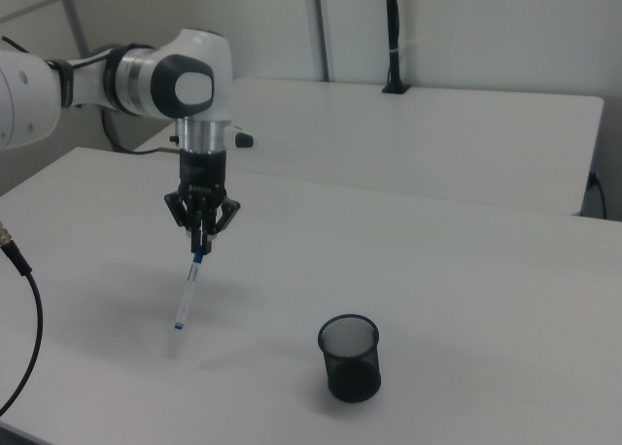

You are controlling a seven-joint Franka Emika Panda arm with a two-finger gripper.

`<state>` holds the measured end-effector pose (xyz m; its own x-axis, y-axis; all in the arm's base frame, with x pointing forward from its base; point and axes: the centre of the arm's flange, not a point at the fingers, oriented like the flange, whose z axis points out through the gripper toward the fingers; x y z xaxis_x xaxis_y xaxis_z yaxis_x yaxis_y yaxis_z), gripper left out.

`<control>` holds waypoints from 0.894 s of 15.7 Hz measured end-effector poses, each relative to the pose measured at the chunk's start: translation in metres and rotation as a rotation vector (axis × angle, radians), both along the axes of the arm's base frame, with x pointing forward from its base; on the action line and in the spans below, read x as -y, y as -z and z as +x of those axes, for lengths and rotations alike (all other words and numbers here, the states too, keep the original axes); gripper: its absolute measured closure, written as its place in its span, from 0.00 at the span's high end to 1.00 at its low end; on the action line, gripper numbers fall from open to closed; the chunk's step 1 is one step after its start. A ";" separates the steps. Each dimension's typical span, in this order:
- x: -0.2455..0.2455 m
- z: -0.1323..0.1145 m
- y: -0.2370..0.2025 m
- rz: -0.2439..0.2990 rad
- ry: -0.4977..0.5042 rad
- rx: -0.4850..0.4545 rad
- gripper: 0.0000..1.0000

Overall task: Remove the marker
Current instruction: 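Carry the marker away from the cup and lower it to the table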

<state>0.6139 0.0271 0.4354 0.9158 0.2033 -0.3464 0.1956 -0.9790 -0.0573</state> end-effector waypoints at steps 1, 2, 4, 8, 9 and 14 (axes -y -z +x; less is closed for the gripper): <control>-0.006 0.002 0.011 -0.010 0.003 -0.008 0.17; -0.011 0.004 0.023 -0.021 0.010 -0.008 0.17; -0.018 0.009 0.046 -0.041 0.019 -0.011 0.17; -0.033 0.012 0.079 -0.068 0.021 -0.017 0.17; -0.035 0.013 0.084 -0.074 0.027 -0.013 0.17; -0.039 0.019 0.101 -0.095 0.052 0.018 0.20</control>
